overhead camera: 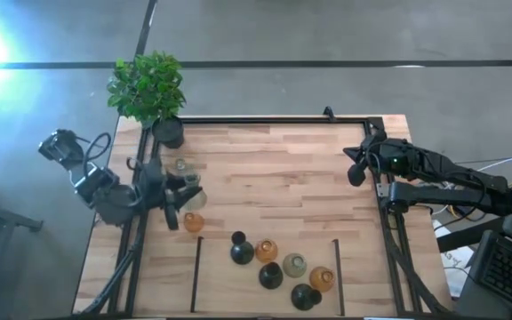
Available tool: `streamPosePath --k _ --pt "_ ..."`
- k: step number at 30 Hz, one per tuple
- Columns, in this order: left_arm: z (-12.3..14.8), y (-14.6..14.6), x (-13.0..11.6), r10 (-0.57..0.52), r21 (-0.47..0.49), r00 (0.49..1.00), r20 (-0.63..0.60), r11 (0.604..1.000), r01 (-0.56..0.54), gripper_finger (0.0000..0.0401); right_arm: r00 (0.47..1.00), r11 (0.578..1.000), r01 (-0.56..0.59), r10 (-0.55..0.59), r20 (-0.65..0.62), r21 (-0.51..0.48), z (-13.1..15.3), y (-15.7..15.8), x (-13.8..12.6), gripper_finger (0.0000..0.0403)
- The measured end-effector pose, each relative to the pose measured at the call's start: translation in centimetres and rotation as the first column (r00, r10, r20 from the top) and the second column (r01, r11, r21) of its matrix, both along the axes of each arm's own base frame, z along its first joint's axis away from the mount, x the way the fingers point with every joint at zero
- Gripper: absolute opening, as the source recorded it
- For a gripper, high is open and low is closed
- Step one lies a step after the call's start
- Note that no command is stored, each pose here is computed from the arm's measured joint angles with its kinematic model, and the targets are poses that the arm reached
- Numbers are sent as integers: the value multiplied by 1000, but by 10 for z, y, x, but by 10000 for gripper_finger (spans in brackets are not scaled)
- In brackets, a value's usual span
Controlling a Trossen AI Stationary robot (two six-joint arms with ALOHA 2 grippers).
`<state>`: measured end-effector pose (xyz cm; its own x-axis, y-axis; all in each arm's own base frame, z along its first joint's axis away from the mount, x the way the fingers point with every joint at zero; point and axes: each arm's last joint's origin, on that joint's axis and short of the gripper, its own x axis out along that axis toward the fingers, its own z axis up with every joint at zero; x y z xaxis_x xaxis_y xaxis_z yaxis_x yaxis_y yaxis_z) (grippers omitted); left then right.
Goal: Pick & Place candle stick holders
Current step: Put the right transparent glass candle holder on the shelf
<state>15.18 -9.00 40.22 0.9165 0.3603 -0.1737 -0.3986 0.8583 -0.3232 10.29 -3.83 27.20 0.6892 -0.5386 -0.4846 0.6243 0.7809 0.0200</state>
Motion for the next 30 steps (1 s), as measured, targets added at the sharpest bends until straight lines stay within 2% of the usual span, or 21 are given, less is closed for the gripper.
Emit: streamPosePath --k 8,18,22,30 --pt "0 -28 10 -60 -27 998 0 998 60 126 1000 1000 -4 4 -1 -5 0 0 0 8" --pt "16 -62 9 -177 41 984 -18 983 177 126 1000 1000 -4 4 -1 -4 0 0 0 8" --pt "9 -82 4 -236 65 971 -42 969 239 126 1000 1000 -5 5 -2 -4 0 0 0 8" --pt "-18 -125 4 -283 110 954 -94 950 293 126 1000 1000 -5 5 -2 -4 0 0 0 8"
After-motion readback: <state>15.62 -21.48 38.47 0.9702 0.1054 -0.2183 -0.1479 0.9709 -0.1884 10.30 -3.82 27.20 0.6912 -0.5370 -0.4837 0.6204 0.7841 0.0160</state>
